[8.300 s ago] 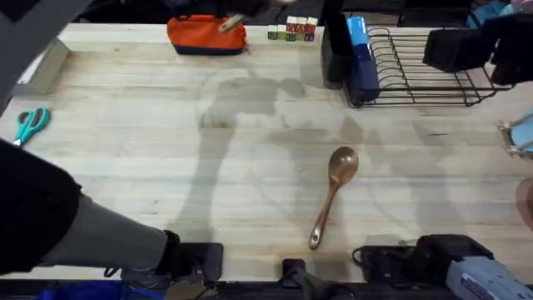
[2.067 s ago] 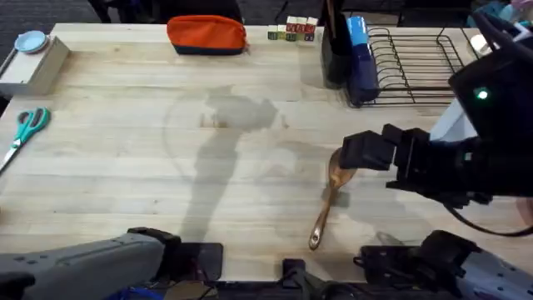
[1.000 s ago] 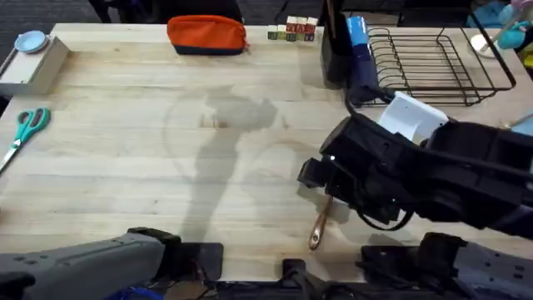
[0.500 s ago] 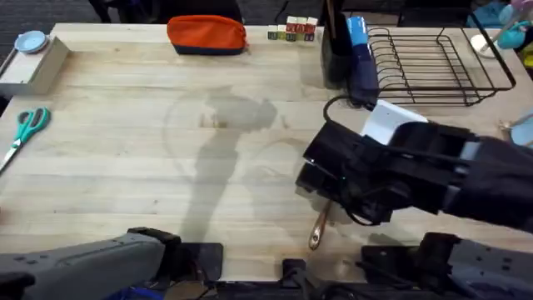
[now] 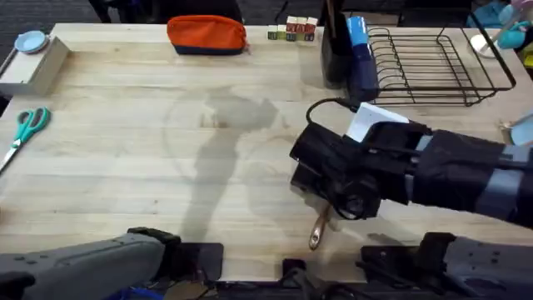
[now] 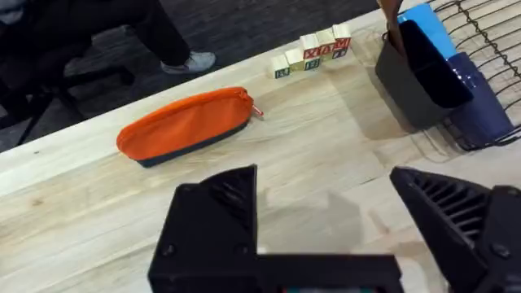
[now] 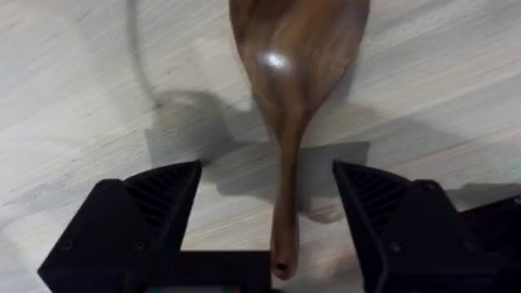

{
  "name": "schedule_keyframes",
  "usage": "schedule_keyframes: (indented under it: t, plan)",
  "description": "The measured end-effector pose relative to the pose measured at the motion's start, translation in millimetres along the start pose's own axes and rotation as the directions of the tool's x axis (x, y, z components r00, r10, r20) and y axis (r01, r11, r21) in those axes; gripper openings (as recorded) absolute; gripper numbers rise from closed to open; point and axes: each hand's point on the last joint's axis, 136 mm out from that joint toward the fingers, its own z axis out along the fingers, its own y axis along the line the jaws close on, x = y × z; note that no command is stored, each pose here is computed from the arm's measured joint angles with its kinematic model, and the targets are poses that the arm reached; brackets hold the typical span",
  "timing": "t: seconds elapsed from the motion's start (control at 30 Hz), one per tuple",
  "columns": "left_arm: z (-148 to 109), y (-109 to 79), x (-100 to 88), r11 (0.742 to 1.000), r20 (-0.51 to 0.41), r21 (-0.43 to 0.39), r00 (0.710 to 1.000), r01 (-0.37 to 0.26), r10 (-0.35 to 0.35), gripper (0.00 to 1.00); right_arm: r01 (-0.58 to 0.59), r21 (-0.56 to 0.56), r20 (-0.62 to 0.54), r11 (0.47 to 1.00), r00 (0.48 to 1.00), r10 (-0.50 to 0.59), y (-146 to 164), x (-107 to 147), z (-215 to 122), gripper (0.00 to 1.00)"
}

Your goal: Pick up the spoon on the table one by one and put them onto the rack

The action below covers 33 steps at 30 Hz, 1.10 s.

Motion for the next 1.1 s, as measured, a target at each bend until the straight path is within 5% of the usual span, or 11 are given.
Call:
schedule_keyframes:
  t: [0.07, 0.2, 0.53, 0.93, 1.1]
  plan:
    - [0.0, 0.0, 0.0, 1.0, 0.0, 0.0, 1.0, 0.0, 0.0, 0.993, 0.003, 0.006, 0.001, 1.0, 1.0, -0.003, -1.4, -0.1, 0.1, 0.873]
    - [0.0, 0.0, 0.0, 1.0, 0.0, 0.0, 1.0, 0.0, 0.0, 0.993, 0.008, 0.02, 0.006, 1.0, 1.0, -0.008, -4.7, -0.8, 0.1, 0.479]
    - [0.0, 0.0, 0.0, 1.0, 0.0, 0.0, 1.0, 0.0, 0.0, 0.994, 0.013, 0.029, 0.01, 0.999, 1.0, -0.013, -6.8, -1.4, -0.2, 0.057]
    - [0.0, 0.0, 0.0, 1.0, 0.0, 0.0, 1.0, 0.0, 0.0, 0.993, 0.031, 0.105, 0.024, 0.994, 0.999, -0.034, -21.9, -10.7, -6.8, 0.033]
    - [0.0, 0.0, 0.0, 1.0, 0.0, 0.0, 1.0, 0.0, 0.0, 0.993, 0.029, 0.018, 0.063, 0.999, 0.998, -0.03, -1.7, -36.3, -27.3, 0.03]
